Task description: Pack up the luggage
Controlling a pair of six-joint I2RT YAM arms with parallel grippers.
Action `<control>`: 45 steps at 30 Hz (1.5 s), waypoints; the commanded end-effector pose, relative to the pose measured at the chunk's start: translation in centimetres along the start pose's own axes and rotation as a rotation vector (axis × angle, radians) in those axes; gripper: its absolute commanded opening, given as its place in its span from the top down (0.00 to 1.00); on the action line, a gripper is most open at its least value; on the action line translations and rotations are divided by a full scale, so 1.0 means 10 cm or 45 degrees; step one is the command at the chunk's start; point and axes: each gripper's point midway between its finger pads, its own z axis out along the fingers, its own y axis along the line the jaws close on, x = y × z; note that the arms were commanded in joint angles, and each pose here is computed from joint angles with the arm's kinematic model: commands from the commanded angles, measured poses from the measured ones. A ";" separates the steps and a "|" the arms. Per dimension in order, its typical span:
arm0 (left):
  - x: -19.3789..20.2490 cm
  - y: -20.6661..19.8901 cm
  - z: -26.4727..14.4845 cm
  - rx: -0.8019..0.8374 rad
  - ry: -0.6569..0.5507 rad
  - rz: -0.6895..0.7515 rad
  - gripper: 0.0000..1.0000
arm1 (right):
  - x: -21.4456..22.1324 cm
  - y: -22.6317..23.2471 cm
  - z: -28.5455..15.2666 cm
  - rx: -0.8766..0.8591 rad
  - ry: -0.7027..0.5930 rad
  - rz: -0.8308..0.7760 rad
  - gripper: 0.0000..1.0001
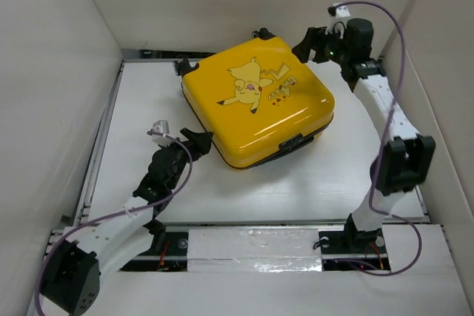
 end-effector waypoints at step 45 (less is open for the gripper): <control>-1.96 -0.34 2.61 0.322 -0.244 -0.383 0.65 | 2.44 1.80 -2.47 -0.435 -0.063 0.123 0.42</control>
